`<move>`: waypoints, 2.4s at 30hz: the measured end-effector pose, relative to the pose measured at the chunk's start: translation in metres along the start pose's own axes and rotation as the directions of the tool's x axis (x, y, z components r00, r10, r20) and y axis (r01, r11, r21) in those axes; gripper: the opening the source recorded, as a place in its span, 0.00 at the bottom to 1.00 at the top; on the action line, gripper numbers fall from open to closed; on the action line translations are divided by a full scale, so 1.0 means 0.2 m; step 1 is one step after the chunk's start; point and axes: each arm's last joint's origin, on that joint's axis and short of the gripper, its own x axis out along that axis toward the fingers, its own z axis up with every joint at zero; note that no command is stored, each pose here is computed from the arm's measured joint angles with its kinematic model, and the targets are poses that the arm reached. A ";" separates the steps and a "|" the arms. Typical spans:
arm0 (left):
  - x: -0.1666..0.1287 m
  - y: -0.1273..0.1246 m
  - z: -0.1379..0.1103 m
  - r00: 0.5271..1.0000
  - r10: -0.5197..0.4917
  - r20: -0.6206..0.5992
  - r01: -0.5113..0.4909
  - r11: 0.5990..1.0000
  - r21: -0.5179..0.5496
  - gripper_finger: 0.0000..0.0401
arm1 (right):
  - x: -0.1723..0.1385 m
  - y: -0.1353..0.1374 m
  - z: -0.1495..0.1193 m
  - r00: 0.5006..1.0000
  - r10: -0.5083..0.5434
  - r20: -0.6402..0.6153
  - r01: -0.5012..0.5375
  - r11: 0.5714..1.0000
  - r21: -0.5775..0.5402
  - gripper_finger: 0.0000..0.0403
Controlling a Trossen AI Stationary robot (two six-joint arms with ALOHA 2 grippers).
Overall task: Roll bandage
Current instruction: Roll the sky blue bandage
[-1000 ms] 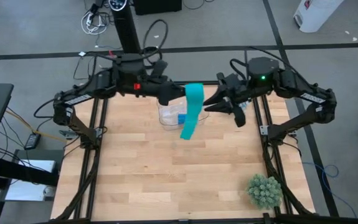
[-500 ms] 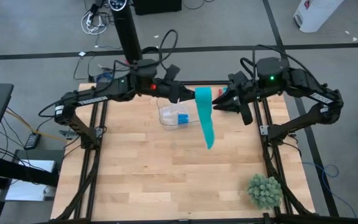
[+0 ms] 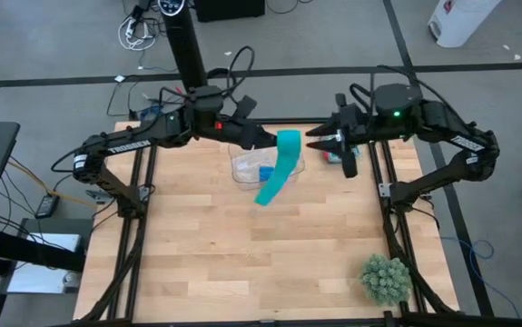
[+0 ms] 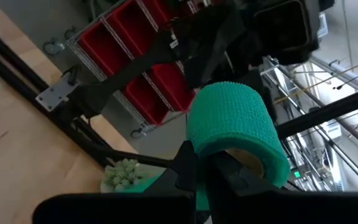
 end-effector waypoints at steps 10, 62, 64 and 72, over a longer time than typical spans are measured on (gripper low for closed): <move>-0.01 -0.01 0.00 1.000 0.003 0.011 -0.003 1.000 -0.025 0.04 | 0.02 -0.02 0.02 0.994 -0.102 0.043 0.103 0.994 -0.028 0.48; -0.31 -0.17 0.15 0.983 -0.171 0.066 0.148 0.953 0.263 0.32 | 0.00 -0.02 0.12 0.968 0.029 0.249 -0.046 0.997 0.065 0.00; -0.31 -0.20 0.12 0.979 -0.191 0.068 0.164 0.943 0.291 0.32 | 0.00 -0.03 0.13 0.962 0.039 0.272 -0.070 0.992 0.106 0.00; -0.24 -0.26 0.02 0.976 -0.125 0.176 0.058 0.937 0.345 0.32 | -0.02 -0.08 0.16 0.940 -0.001 0.341 -0.090 0.964 0.252 0.00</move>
